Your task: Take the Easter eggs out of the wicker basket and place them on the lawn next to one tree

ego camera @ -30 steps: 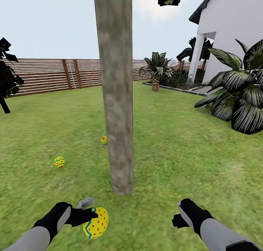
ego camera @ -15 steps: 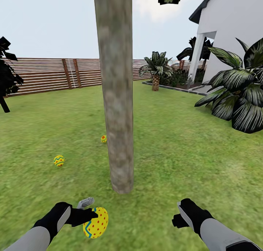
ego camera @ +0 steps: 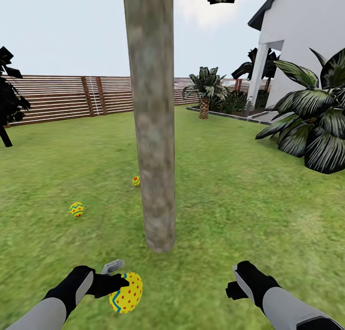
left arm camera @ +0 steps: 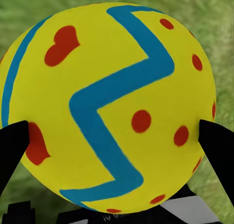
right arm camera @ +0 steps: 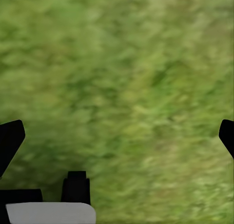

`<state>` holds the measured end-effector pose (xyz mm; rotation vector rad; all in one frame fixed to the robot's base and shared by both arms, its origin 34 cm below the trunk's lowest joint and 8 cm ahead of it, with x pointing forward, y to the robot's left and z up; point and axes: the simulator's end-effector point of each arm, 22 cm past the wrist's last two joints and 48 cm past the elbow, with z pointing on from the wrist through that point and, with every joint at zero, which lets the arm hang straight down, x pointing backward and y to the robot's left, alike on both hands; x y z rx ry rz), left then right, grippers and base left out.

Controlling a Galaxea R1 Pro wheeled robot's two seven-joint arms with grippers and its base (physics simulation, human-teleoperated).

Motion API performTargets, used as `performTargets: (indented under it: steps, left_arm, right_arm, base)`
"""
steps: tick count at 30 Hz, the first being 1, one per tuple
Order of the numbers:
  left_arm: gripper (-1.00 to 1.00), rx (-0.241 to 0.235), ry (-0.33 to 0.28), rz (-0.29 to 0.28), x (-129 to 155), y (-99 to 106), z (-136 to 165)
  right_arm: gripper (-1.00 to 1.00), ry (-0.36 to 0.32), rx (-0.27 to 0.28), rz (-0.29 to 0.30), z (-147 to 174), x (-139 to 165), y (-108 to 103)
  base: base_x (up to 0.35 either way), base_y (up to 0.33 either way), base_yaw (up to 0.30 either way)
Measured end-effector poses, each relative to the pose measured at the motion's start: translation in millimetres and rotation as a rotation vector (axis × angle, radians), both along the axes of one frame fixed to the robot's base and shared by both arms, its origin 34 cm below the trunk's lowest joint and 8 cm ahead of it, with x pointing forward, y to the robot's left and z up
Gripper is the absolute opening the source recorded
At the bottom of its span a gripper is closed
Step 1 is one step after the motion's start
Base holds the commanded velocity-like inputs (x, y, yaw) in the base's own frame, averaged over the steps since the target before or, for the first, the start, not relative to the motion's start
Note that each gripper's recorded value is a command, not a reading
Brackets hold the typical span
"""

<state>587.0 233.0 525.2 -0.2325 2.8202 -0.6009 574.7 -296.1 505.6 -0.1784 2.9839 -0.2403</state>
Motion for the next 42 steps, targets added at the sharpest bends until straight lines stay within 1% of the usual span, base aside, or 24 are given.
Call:
performTargets:
  steps: [42]
  left_arm:
    - [-1.00,-0.002,-0.003,-0.001,-12,-2,-83]
  right_arm:
    - [1.00,0.001,0.000,-0.004,-83,-12,-2]
  base:
    - [0.000,0.000,0.000]
